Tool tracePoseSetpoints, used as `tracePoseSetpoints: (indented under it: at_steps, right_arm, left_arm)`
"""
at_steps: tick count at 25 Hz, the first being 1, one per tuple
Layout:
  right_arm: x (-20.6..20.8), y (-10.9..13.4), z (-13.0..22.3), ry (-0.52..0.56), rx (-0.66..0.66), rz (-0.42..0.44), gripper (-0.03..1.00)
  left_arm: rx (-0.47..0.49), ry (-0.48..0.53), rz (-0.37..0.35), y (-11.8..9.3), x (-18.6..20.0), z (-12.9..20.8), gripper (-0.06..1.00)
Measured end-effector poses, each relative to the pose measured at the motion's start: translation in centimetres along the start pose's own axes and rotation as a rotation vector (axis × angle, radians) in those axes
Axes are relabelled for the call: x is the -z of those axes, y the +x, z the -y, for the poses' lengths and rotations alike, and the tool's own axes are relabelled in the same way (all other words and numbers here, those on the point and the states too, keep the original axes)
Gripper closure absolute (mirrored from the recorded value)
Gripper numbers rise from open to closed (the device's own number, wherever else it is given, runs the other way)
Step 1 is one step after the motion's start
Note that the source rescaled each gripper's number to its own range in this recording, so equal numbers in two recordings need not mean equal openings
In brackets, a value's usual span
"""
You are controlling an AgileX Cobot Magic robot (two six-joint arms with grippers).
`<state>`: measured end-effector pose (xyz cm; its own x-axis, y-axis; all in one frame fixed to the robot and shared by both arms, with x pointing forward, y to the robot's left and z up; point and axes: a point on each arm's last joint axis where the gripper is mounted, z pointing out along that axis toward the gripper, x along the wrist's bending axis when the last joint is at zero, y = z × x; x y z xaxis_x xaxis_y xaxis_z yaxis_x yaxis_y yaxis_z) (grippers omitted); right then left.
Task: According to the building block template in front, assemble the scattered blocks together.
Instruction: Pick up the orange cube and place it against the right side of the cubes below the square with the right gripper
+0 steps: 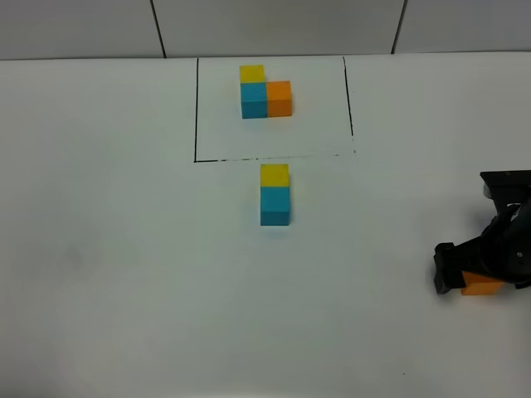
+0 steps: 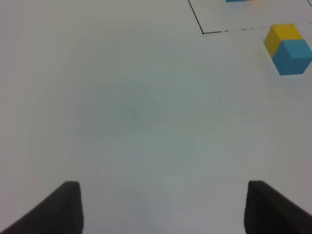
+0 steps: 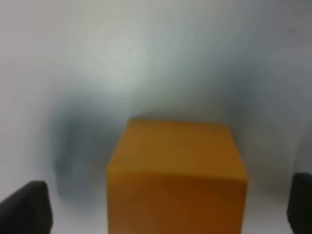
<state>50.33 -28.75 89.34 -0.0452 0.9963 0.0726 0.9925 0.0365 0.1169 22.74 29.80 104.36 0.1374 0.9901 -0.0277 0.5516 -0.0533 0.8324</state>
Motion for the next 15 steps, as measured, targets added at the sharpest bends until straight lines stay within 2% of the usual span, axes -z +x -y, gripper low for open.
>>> tracePoseSetpoints:
  at_steps: [4,7,9,11,13,15]
  right_arm:
    - [-0.58,-0.02,-0.02,0.014,-0.002,-0.003,0.09]
    - [-0.60,-0.08,-0.05,0.010,0.002,0.001,0.23]
    - [-0.60,-0.12,-0.15,0.000,0.006,0.005,0.39]
    - [-0.63,-0.13,-0.23,-0.009,0.006,0.006,0.61]
    - [-0.71,-0.14,-0.26,-0.011,0.012,0.006,0.94]
    - [-0.69,0.02,-0.34,-0.009,0.059,0.009,0.94]
  left_arm:
    - [0.000,0.000,0.000,0.00,0.00,0.00,0.46]
    - [0.000,0.000,0.000,0.00,0.00,0.00,0.46]
    - [0.000,0.000,0.000,0.00,0.00,0.00,0.46]
    - [0.000,0.000,0.000,0.00,0.00,0.00,0.46]
    - [0.000,0.000,0.000,0.00,0.00,0.00,0.46]
    - [0.000,0.000,0.000,0.00,0.00,0.00,0.46]
